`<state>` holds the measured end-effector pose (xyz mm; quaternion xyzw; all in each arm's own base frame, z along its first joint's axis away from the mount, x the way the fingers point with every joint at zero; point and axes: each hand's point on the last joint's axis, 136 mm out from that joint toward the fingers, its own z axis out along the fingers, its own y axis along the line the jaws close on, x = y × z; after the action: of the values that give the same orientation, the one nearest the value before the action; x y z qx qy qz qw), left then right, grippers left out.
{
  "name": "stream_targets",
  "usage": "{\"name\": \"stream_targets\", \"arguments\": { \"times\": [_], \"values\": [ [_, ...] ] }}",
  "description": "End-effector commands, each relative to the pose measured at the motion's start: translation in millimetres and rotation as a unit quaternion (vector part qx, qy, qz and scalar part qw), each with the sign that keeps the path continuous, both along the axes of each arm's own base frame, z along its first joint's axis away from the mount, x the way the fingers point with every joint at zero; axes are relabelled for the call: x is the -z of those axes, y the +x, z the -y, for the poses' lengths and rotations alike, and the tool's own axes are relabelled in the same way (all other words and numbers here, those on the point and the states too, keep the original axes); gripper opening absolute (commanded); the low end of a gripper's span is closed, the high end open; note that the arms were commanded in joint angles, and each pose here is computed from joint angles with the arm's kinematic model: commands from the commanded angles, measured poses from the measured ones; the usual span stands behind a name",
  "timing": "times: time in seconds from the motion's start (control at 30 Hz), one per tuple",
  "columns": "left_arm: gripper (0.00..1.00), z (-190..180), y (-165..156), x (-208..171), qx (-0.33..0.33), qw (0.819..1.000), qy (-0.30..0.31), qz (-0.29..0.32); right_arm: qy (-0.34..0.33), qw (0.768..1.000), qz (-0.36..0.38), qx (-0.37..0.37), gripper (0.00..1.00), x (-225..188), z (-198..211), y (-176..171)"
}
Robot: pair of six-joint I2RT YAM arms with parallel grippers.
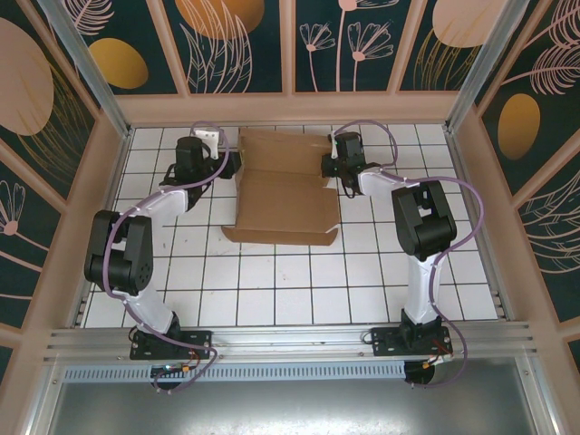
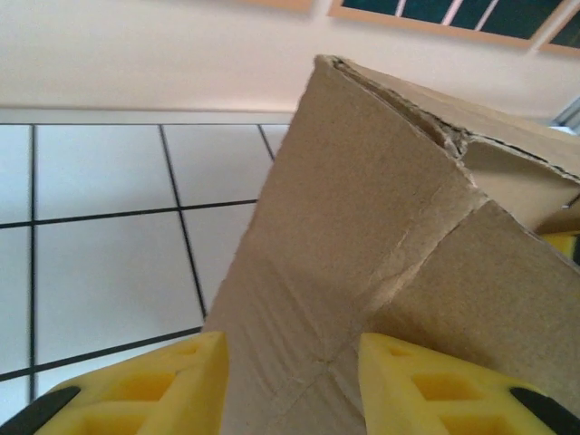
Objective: Fold the paper box
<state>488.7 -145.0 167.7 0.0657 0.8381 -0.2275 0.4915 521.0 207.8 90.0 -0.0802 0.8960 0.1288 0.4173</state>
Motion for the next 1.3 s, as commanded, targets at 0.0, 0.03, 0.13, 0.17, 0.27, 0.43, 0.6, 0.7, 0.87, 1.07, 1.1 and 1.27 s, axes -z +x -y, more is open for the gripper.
{"name": "stream_targets", "arguments": {
  "times": [0.0,0.03,0.13,0.17,0.27,0.43,0.6,0.7,0.87,1.07,1.1,1.27],
  "values": [
    [0.42,-5.3,8.5,9.8,-0.006,0.999,0.053,0.005,-0.027,0.996,-0.071,-0.036,0.12,41.4,-10.5,-26.5],
    [0.42,-7.6,11.2,7.8,-0.013,0.998,0.056,0.008,-0.028,0.996,-0.07,-0.037,0.12,40.5,-10.7,-26.3],
    [0.42,-12.6,18.2,-2.2,-0.033,0.998,0.059,0.02,-0.032,0.996,-0.07,-0.038,0.12,40.3,-11.4,-27.2],
    [0.43,-13.2,19.8,-4.4,-0.035,0.997,0.058,0.022,-0.033,0.996,-0.068,-0.038,0.12,39.4,-11.0,-27.0],
    [0.43,-20.7,24.9,-7.0,-0.059,0.996,0.064,0.02,-0.038,0.997,-0.066,-0.03,0.12,38.1,-8.3,-26.2],
    [0.43,-37.5,25.0,-10.4,-0.097,0.993,0.063,0.022,-0.035,0.995,-0.098,-0.006,0.12,36.3,4.1,-17.4],
    [0.43,-65.3,20.1,-25.2,-0.123,0.992,-0.002,0.034,-0.012,0.991,-0.13,-0.003,0.11,23.8,10.7,-16.6],
    [0.42,-70.7,18.9,-31.3,-0.11,0.993,-0.037,0.035,-0.007,0.988,-0.152,-0.006,0.1,23.2,10.2,-17.8],
    [0.42,-58.3,12.2,-37.1,-0.064,0.996,-0.052,0.038,-0.002,0.982,-0.188,-0.005,0.08,27.0,6.3,-18.4],
    [0.43,-41.1,-4.3,-36.7,-0.008,0.996,-0.069,0.049,0.002,0.973,-0.23,0.0,0.08,40.8,8.3,-14.4],
    [0.43,-40.0,-4.9,-34.2,-0.004,0.997,-0.067,0.046,0.002,0.972,-0.234,-0.001,0.08,41.9,8.4,-13.3],
    [0.43,-49.3,-0.9,-29.2,-0.027,0.997,-0.05,0.05,-0.002,0.97,-0.245,-0.003,0.08,45.7,8.9,-10.3]
  ]
}}
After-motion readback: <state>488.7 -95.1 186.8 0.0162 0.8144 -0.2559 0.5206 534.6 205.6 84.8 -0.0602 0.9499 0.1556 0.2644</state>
